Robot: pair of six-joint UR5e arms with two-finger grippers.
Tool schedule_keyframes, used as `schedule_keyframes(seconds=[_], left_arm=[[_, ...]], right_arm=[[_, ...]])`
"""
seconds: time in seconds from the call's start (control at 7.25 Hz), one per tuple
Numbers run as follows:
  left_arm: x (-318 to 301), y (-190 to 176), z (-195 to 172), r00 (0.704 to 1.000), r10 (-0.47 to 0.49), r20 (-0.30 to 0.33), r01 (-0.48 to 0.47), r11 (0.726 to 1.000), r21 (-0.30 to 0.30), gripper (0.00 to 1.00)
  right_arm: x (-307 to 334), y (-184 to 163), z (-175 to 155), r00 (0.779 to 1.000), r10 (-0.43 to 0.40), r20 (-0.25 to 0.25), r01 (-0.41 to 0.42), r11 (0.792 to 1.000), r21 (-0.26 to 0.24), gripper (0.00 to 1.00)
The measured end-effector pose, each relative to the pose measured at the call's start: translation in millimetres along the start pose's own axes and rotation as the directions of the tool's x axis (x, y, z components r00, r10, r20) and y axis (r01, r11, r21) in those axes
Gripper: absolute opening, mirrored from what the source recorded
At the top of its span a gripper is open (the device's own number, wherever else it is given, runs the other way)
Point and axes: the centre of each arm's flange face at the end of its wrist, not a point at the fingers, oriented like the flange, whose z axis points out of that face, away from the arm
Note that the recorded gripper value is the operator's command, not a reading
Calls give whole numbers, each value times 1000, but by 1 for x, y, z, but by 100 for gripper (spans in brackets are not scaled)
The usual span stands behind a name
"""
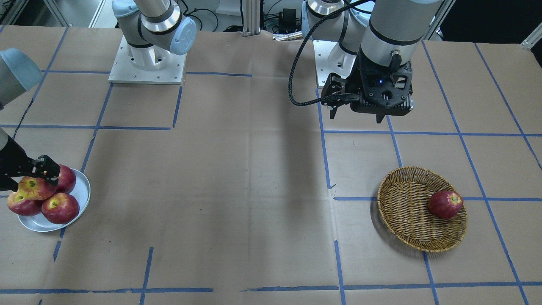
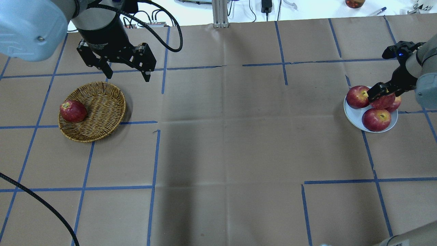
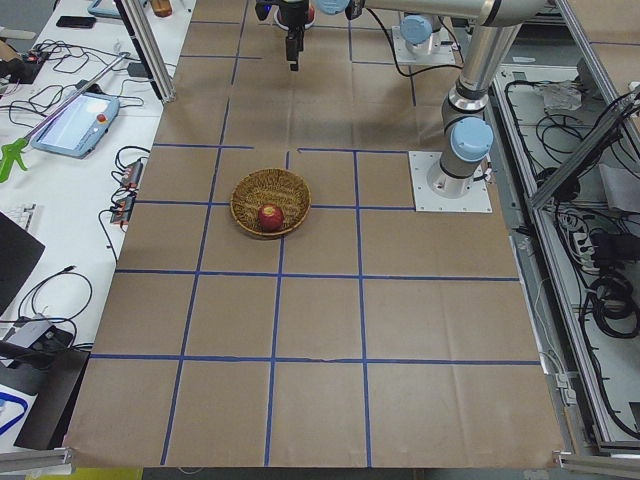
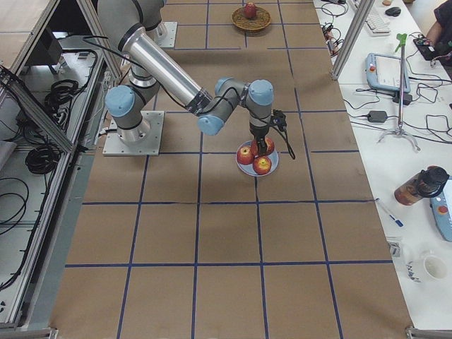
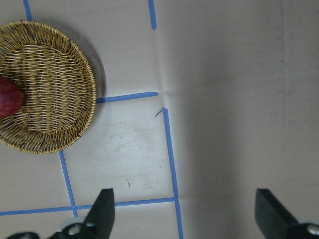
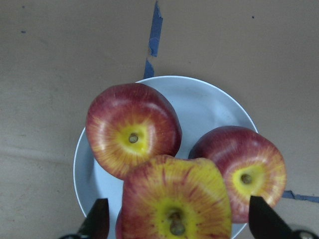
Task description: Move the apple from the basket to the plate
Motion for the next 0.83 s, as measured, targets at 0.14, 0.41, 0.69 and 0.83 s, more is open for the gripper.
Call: schedule_keyframes(seconds=[0.14, 0.41, 0.69, 0.83], left_arm=[[0, 0, 0, 1000, 0, 0, 0, 1000, 0, 99], [0, 0, 0, 1000, 0, 0, 0, 1000, 0, 99], [0, -1, 1, 1000, 0, 0, 0, 1000, -1, 99], [0, -1, 1, 1000, 0, 0, 0, 1000, -2, 99]], right_arm=[[-3, -3, -18, 1000, 1, -17, 0, 1000, 26, 100], [-42, -16, -74, 999, 17, -41, -13, 997, 77, 100], [-123, -19, -123, 997, 79, -12, -78, 995, 56, 100], [-167, -13, -139, 994, 111, 8, -111, 993, 28, 100]])
